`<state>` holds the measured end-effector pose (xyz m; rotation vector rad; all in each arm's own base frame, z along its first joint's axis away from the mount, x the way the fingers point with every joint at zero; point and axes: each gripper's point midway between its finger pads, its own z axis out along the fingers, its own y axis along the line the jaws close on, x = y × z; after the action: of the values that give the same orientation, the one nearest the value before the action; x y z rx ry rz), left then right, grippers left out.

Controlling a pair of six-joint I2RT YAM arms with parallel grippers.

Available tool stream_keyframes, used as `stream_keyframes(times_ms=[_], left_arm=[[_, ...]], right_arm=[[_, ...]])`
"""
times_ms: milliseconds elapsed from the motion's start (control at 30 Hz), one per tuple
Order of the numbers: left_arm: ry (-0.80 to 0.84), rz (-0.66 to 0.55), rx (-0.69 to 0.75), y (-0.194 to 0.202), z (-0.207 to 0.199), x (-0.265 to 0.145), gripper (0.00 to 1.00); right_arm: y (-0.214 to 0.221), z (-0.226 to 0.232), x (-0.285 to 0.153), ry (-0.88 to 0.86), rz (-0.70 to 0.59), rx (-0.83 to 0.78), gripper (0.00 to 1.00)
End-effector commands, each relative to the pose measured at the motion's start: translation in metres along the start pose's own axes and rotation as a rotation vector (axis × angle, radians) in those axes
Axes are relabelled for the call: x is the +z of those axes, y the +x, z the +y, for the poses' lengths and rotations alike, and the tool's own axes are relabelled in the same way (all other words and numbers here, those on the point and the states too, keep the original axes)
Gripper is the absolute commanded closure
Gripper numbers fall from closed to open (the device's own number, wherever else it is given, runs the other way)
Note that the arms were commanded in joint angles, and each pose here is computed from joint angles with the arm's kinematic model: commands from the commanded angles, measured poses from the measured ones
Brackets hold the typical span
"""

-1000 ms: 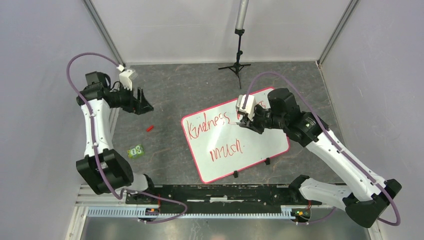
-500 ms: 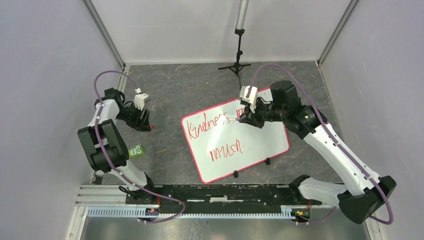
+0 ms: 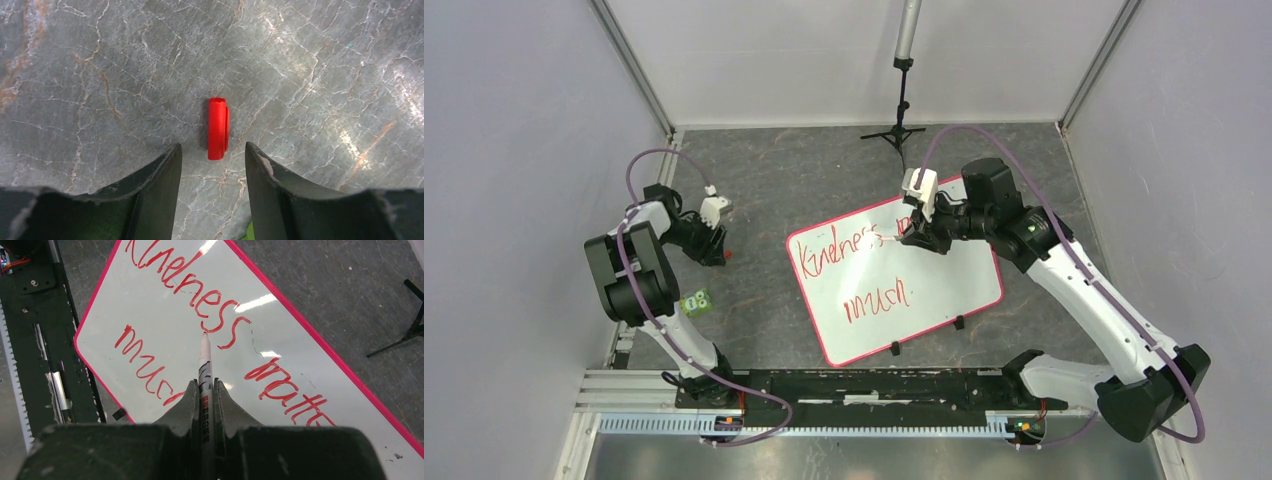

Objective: Write a sentence on the whiteboard
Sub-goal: Pick up the pen cap from the center of the board, then insert the whiteboard marker without the cap into the pen cap.

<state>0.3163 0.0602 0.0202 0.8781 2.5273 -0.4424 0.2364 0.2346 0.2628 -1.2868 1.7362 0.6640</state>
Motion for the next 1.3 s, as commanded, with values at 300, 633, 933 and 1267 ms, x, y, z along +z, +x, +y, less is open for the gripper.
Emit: stream_keyframes(times_ms=[300, 633, 933, 1267], left_arm=[[-0.002, 0.051, 0.205, 0.021, -0.012, 0.025, 0.67], [0.010, 0.128, 0.306, 0.030, -0.026, 0.022, 0.82], [-0.024, -0.150, 0.135, -0.053, -0.050, -0.050, 0.97], [-0.077, -0.367, 0.256, -0.176, -0.141, -0.161, 0.98]], right_arm=[[-0.027, -0.008, -0.003, 0.009, -0.053, 0.010, 0.99], [-0.037, -0.011, -0.005, 0.015, -0.068, 0.011, 1.00], [-0.048, -0.021, -0.009, 0.043, -0.086, 0.026, 1.00], [-0.061, -0.023, -0.020, -0.056, -0.193, 0.121, 1.00]])
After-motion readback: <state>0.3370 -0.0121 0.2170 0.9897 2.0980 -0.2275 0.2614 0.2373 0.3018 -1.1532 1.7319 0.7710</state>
